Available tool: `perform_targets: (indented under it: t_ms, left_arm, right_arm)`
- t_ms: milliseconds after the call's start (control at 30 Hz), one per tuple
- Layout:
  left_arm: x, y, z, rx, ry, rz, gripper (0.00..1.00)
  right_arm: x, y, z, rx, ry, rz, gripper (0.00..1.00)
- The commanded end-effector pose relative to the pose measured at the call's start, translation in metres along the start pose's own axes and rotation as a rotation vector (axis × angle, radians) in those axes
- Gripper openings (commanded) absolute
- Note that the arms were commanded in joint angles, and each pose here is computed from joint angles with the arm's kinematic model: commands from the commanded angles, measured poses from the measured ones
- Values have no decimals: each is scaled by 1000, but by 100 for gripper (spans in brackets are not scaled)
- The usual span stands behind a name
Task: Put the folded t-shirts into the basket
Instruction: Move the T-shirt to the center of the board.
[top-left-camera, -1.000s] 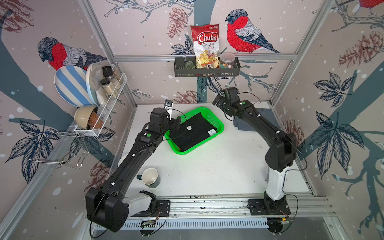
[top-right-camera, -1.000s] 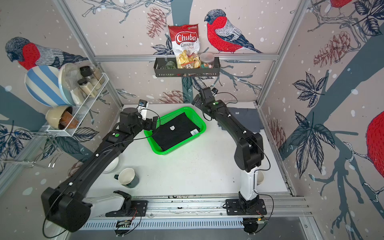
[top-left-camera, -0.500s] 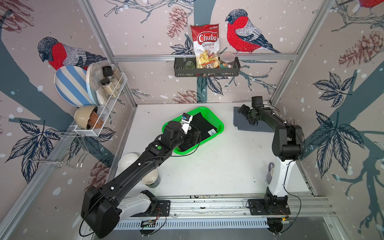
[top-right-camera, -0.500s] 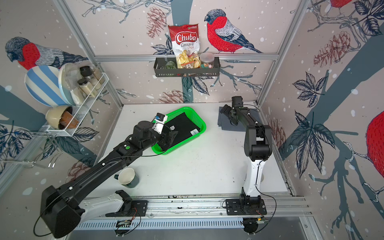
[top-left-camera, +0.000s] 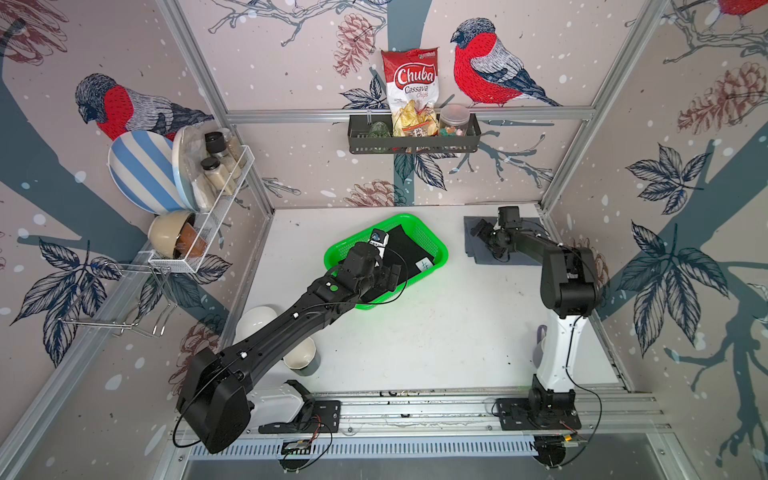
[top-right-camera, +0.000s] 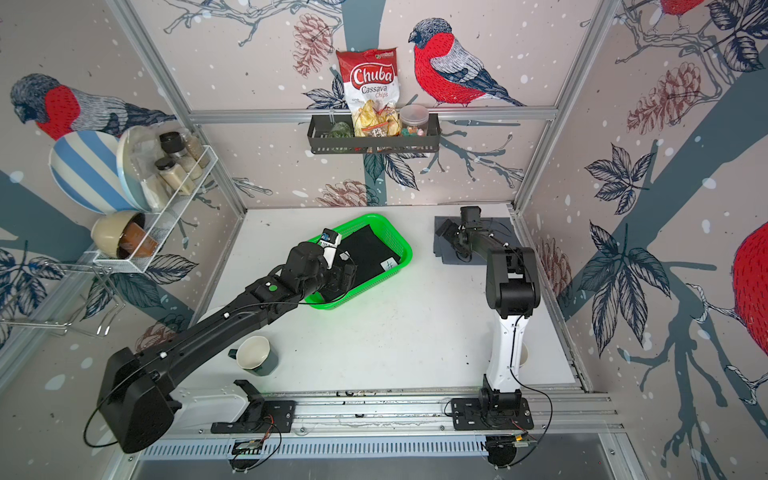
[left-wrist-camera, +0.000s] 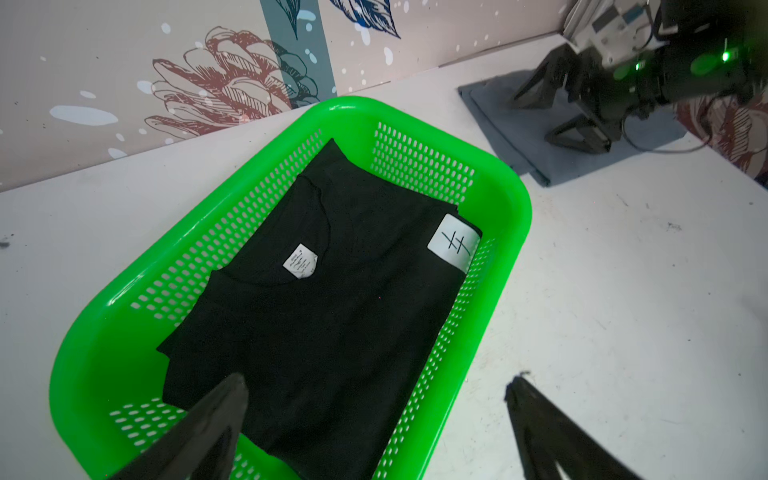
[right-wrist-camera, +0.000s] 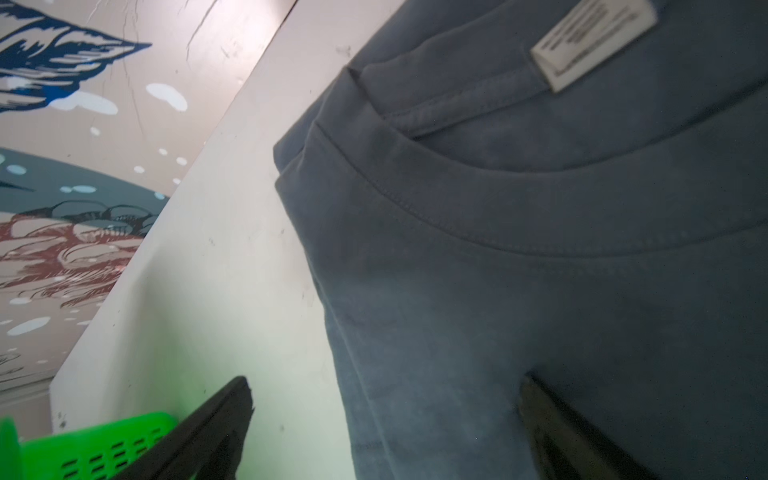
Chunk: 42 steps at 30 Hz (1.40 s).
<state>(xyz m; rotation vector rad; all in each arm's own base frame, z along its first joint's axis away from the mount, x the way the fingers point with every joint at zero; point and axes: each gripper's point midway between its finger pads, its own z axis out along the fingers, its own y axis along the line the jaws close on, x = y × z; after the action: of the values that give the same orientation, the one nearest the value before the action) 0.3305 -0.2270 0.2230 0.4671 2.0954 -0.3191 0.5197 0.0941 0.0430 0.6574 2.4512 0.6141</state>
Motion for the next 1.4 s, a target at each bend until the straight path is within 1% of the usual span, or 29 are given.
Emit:
perform_targets:
  t_ms: [0,67,167,300,400,467,633,733,833,900,933,1033,1067,1100,1167,1233,1267,1300,1367]
  left_arm:
    - [-19,-27,-2,87,-83,93,96]
    - [-16,-37,1,93,-75,128,96]
    - [-12,-43,10,105,-49,122,96]
    - [-3,-57,25,128,-12,137,96]
    - [0,-69,35,140,2,151,95]
    - [0,-74,41,145,-1,137,96]
    - [3,-81,52,164,-2,114,95]
    - [8,-82,58,163,8,120,95]
    - [16,-81,68,145,32,133,94]
    - [20,-85,76,154,48,135,92]
    - [21,-89,81,163,52,130,91]
    - [25,-106,93,197,60,111,88]
    - [27,-114,96,214,62,107,87]
    - [30,-123,98,234,63,109,87]
    - [39,-144,103,276,74,120,86]
    - [55,-157,106,301,113,129,86]
    - [52,-166,106,322,110,130,86]
    - [56,-172,108,336,118,134,87]
    - [70,-181,115,351,149,149,87]
  right_arm:
    - [102,-37,-19,99,253,155,100]
    - [141,-49,-35,123,276,143,100]
    - [196,-65,-60,173,334,102,100]
    - [251,-91,-92,296,423,20,100]
    - [273,-113,-118,374,452,29,100]
    - [282,-128,-132,411,458,54,100]
    - [289,-148,-168,473,459,41,100]
    - [284,-144,-184,469,453,4,100]
    - [271,-131,-202,460,417,-47,100]
    - [256,-117,-216,447,370,-100,100]
    - [243,-112,-223,463,326,-113,100]
    - [179,-108,-257,598,99,-94,100]
    - [162,-105,-264,613,56,-95,100]
    - [148,-100,-267,596,40,-85,100]
    - [121,-86,-263,499,28,9,100]
    - [103,-75,-250,384,20,105,100]
    - [94,-72,-243,349,-6,135,100]
    - [84,-71,-237,343,-42,148,100]
    - [71,-71,-223,389,-67,160,100]
